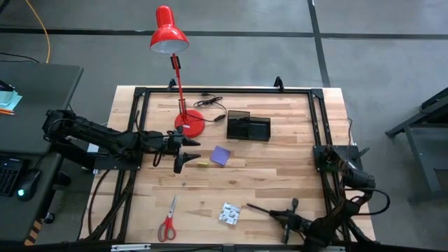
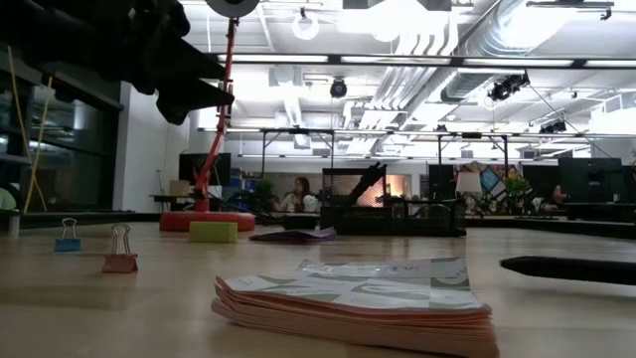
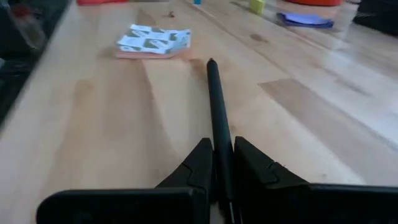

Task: Pick and place office supplies into organizer
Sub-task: Put the black pen into the black desk organizer

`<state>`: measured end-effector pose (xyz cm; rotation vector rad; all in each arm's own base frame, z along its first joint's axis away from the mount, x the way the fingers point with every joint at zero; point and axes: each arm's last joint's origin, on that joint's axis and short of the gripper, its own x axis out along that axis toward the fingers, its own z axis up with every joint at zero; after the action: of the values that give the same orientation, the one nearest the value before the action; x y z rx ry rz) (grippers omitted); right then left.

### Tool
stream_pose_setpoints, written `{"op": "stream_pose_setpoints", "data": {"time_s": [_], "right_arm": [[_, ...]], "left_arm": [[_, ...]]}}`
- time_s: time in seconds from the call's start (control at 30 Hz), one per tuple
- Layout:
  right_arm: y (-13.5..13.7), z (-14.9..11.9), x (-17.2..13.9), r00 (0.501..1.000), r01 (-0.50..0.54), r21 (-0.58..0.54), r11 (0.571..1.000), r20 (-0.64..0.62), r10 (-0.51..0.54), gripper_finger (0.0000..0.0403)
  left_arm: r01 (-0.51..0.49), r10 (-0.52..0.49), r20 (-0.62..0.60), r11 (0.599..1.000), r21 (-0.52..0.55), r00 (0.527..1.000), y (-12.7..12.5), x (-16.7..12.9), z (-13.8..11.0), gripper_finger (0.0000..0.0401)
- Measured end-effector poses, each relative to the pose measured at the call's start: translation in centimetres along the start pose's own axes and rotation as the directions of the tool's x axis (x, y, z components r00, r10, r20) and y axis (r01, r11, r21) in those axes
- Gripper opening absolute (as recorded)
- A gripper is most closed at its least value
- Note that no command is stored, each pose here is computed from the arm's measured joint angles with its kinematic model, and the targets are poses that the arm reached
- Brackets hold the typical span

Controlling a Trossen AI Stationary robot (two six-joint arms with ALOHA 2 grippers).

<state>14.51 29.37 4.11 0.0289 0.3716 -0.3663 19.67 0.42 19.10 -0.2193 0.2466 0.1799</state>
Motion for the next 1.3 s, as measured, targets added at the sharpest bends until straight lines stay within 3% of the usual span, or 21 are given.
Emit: {"op": "stream_pose_setpoints", "data": {"time_s": [0.3, 0.73, 1.03, 1.3], "right_arm": [[-2.2, 5.0, 1.0, 0.991, 0.128, -0.102, 0.987, -0.033, -0.132, 0.0027], [-8.0, 16.0, 1.7, 0.953, 0.271, -0.24, 0.932, -0.066, -0.294, 0.0027], [-14.3, 23.8, 2.6, 0.931, 0.248, -0.301, 0.921, -0.188, -0.312, 0.0027], [-20.3, 29.1, 4.6, 0.948, 0.152, -0.277, 0.949, -0.232, -0.219, 0.0027]], "left_arm": [[0.0, 0.0, 0.0, 1.0, 0.0, 1.0, 0.0, 0.0, 0.0, 0.0233], [-0.026, 0.026, 0.006, 1.0, 0.0, 1.0, 0.1, 0.0, 0.0, 0.0233], [-0.034, 0.034, -0.027, 0.999, 0.006, 0.999, 0.1, 0.2, -0.4, 0.0233], [-0.051, 0.052, -0.04, 0.999, 0.018, 0.998, 0.2, 0.3, -0.6, 0.0233]]}}
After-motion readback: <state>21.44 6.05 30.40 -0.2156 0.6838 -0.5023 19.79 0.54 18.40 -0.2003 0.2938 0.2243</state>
